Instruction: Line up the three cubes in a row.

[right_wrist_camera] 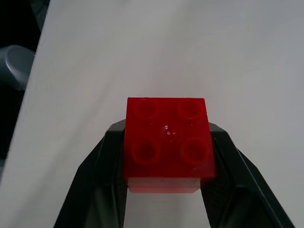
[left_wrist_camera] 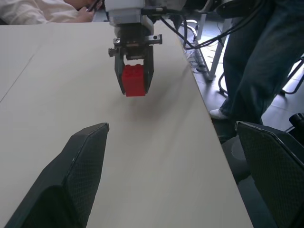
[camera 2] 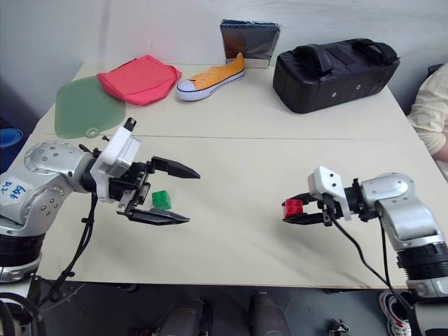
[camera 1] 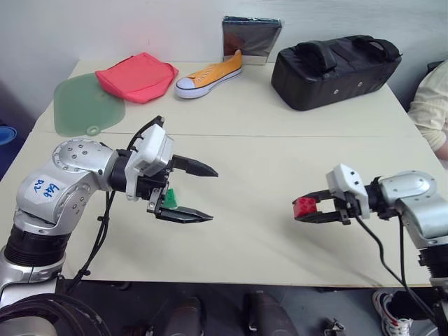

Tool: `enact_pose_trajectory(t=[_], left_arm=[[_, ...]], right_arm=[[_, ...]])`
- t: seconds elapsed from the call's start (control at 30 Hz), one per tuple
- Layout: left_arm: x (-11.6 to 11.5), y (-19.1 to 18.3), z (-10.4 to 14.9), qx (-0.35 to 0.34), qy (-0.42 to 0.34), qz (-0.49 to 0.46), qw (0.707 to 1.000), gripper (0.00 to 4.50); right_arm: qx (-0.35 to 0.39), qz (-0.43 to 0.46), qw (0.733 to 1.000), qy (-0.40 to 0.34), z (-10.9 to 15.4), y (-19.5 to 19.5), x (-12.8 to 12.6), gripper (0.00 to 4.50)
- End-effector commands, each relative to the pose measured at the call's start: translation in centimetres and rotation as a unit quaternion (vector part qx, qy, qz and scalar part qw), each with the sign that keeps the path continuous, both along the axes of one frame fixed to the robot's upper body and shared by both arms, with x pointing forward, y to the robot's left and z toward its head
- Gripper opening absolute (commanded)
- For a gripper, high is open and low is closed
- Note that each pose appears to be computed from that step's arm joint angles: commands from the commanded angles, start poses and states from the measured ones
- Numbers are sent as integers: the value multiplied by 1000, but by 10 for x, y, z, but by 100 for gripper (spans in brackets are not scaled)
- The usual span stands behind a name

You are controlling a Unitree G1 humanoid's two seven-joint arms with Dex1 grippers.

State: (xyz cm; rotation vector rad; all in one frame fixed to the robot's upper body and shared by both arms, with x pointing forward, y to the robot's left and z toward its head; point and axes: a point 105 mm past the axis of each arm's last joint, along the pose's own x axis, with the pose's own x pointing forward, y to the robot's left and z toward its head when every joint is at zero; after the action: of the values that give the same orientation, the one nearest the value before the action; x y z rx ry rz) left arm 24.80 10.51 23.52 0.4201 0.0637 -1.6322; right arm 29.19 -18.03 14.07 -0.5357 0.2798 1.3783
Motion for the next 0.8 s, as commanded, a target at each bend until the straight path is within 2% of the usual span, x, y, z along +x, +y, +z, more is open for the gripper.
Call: enact_pose_trajectory(t=[0.03,0.17,0.77,0.8], left_arm=[[-6,0,4,9,-12,-17,1000,450],[-6,0,5,12,-14,-20,1000,450],[-1,-1,7,11,-20,-25,999,450],[-1,-1,7,11,-20,-26,999,450]], right_arm=[[2,12,1000,-19,-3,4,-3,153],[4,36,999,-10,-11,12,-14,153],[-20,14,999,-29,-41,14,-14,153],[-22,14,999,-31,-42,13,-14,188]])
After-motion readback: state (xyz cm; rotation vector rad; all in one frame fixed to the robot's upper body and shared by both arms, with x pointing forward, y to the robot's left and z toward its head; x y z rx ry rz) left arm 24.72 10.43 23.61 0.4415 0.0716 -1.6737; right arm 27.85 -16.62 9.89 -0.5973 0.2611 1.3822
